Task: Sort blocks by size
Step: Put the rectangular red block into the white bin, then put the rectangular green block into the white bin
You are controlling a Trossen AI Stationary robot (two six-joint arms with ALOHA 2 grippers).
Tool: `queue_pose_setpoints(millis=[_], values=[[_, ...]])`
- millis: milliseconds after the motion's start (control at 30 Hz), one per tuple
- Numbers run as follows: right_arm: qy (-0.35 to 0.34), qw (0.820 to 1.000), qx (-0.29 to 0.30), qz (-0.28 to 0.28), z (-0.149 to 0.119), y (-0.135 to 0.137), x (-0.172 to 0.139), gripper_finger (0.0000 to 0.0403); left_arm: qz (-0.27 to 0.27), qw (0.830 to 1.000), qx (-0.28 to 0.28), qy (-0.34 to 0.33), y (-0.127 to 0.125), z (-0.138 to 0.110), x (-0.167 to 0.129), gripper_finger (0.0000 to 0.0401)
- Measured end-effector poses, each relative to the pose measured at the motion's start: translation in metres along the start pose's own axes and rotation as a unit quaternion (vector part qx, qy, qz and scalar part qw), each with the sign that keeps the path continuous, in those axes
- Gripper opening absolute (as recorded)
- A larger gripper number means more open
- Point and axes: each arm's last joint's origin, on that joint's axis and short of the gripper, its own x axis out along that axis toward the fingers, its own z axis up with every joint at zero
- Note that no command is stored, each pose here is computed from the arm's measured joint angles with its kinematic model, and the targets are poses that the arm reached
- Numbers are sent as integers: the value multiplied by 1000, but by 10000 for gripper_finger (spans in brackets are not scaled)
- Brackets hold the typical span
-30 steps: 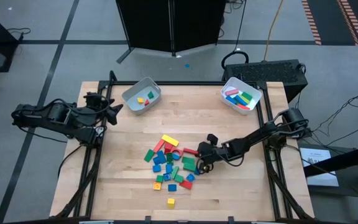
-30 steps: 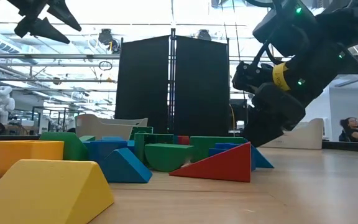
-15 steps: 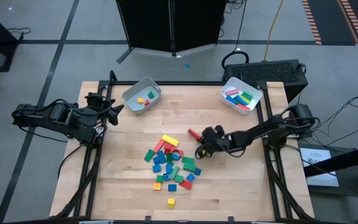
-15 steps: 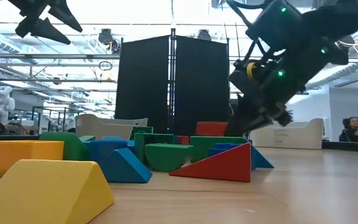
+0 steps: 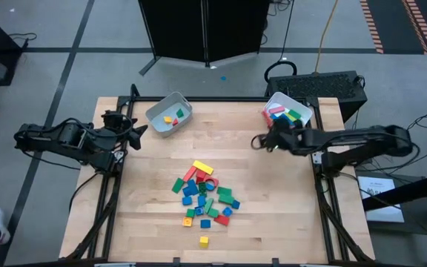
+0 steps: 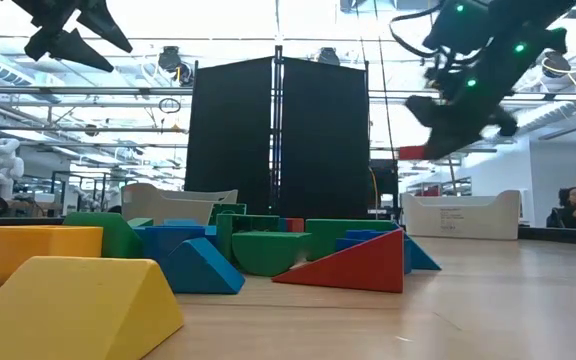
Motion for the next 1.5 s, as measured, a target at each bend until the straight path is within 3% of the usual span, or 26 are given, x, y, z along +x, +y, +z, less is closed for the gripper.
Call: queue_pose_setpoints(millis=[167,300,667,933,1133,1233,1333,1400,1500], values=[[26,996,28,-84,10,-44,-4,32,0,1000,1,0,0,0,0,281],[37,990,48,-124,15,-61,-2,32,2,1000,11,-1,0,0,0,281],[141,979,28,-144,13,-74,34,33,4,1000,10,-4,0,0,0,281],[172,971,19,-163,8,-73,54,149,4,1000,9,-4,0,0,0,281],[155,977,22,-144,18,-71,51,181,3,1000,9,-4,0,0,0,281],[119,990,17,-78,35,-62,44,178,3,1000,9,-4,0,0,0,281],[66,996,18,61,56,-45,36,171,3,1000,9,-4,0,0,0,281],[27,980,18,196,68,-29,30,166,4,1000,9,-4,0,0,0,281],[-21,931,4,364,80,-8,16,160,4,1000,9,-5,0,0,0,281]])
